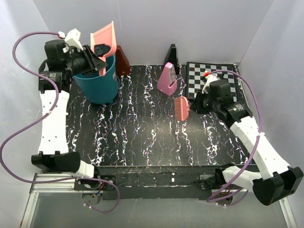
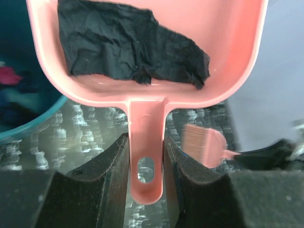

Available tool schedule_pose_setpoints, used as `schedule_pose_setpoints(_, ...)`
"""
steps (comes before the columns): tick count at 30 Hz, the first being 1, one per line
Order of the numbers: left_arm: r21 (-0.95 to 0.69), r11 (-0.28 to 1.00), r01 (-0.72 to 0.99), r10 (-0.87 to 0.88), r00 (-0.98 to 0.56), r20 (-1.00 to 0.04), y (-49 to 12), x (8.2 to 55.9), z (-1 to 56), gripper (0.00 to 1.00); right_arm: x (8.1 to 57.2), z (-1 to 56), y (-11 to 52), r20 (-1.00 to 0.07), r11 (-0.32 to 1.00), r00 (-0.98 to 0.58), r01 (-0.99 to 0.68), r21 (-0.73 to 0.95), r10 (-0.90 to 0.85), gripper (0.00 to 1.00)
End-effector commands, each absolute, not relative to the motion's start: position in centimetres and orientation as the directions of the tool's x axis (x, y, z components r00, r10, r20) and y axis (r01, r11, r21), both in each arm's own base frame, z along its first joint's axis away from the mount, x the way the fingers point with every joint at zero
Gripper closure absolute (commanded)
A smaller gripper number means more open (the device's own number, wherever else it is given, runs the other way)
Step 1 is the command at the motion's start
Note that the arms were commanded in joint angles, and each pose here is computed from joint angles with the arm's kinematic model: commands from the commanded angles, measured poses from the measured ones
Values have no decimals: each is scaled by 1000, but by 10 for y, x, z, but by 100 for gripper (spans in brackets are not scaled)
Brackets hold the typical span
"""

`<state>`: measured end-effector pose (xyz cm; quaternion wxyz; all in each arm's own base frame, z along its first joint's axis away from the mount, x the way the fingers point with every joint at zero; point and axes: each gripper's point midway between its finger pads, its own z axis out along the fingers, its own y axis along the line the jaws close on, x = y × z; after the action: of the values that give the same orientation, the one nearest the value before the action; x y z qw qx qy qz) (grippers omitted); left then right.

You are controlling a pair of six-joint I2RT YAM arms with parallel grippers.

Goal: Sweep away the paper scraps from the table

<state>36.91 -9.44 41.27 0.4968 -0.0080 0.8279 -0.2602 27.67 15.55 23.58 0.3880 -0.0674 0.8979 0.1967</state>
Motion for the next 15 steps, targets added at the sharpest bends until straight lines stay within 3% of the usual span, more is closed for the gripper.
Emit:
schedule_pose_setpoints(1, -783, 491, 382, -497, -615, -612, -108, 382, 444, 100, 273, 261, 173, -767, 856, -637, -354, 377, 75, 99)
schedule_pose_setpoints(4, -876, 250, 412, -624, -623, -471, -89, 396, 447, 100, 269, 256, 170, -765, 858, -640, -349, 376, 75, 99)
schedule_pose_setpoints(8, -934, -171, 314, -749, -658, -83, -57, 416, 436, 100, 264, 249, 167, -760, 863, -646, -342, 372, 72, 99)
schedule_pose_setpoints(9, -907, -255, 334, -741, -670, -38, -51, 418, 435, 100, 264, 248, 167, -759, 863, -647, -342, 373, 72, 99)
schedule_pose_setpoints(11, -863, -346, 368, -711, -703, -15, -46, 417, 437, 100, 262, 247, 166, -756, 865, -651, -338, 371, 70, 99)
schedule_pose_setpoints(15, -868, -314, 386, -691, -720, -70, -52, 412, 443, 100, 262, 245, 162, -761, 873, -645, -331, 358, 68, 99)
